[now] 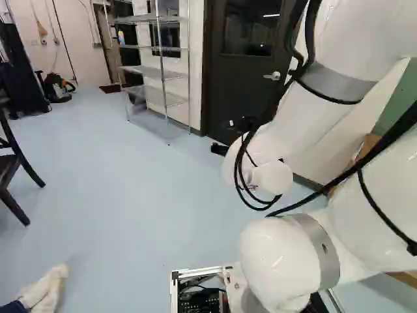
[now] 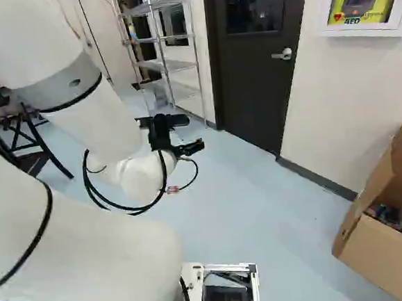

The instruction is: Open the door and move inside

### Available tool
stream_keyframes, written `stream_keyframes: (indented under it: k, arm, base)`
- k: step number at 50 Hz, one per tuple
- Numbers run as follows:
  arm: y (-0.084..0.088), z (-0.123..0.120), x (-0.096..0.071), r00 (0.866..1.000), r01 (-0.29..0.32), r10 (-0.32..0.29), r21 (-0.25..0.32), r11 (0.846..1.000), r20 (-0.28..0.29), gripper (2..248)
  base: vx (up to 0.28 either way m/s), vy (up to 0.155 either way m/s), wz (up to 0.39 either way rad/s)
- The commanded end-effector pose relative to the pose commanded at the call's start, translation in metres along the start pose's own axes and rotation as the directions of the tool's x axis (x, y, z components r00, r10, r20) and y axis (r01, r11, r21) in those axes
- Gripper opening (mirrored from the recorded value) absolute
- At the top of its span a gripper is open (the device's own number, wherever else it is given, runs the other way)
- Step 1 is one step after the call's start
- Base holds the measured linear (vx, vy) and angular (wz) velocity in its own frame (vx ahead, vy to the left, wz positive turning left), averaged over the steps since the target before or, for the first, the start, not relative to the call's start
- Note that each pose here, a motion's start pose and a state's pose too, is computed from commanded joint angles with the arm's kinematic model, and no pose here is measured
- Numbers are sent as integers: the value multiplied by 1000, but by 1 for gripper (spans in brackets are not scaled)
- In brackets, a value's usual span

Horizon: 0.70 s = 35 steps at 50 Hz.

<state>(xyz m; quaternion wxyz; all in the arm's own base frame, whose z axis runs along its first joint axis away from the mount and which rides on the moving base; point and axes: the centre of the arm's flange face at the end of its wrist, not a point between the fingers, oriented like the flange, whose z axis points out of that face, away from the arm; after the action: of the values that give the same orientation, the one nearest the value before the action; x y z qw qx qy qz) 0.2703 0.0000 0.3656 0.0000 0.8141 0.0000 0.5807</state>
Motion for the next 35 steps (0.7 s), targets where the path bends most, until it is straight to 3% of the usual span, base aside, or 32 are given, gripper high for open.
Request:
stream_keyframes:
  k: [35]
  arm:
    - [0,0,0,1000,0,0,0,1000,0,247]
  base:
    - [112,1,-8]
